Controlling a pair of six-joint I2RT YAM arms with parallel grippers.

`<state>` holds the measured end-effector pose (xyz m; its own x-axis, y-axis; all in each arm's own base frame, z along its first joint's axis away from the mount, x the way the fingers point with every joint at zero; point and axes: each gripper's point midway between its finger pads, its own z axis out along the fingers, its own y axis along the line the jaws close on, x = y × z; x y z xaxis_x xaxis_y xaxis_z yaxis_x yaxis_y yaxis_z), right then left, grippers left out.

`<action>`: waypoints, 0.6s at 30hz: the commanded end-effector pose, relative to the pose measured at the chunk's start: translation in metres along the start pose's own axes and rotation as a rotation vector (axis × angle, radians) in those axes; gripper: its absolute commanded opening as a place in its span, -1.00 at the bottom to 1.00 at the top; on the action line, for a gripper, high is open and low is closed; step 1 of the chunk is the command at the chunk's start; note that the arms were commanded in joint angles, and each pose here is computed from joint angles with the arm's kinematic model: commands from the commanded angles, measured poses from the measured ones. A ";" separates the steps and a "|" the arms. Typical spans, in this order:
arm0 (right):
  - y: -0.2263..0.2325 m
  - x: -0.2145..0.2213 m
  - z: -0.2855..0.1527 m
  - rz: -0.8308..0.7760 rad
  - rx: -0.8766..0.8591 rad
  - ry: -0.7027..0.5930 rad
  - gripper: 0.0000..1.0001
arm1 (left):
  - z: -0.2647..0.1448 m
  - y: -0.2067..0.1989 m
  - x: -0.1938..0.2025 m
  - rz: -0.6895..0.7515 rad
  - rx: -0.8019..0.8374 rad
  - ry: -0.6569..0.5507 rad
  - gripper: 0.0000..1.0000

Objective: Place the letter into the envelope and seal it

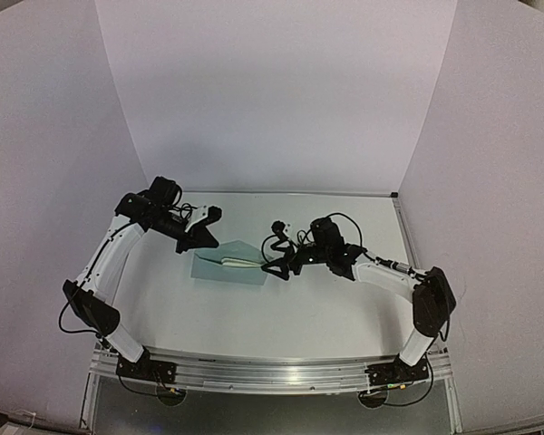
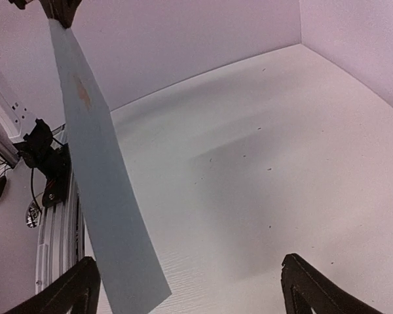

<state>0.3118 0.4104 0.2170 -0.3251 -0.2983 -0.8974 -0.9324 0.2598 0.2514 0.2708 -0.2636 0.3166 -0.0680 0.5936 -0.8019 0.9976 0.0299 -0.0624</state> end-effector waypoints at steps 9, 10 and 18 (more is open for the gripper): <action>0.031 -0.022 0.018 0.059 -0.282 -0.083 -0.18 | -0.012 -0.009 -0.017 -0.040 0.001 -0.069 -1.00; 0.031 -0.023 0.020 0.064 -0.288 -0.087 -0.30 | -0.012 -0.009 -0.017 -0.044 0.000 -0.071 -1.00; 0.031 -0.023 0.018 0.083 -0.296 -0.085 -1.00 | -0.013 0.002 -0.017 -0.093 -0.045 -0.071 -1.00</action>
<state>0.2951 0.4372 0.2207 -0.4153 -0.2378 -0.8780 -0.9078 0.0467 0.4167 0.2730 -0.2663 0.3211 -0.1560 0.5686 -0.8077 0.9877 0.0829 -0.1324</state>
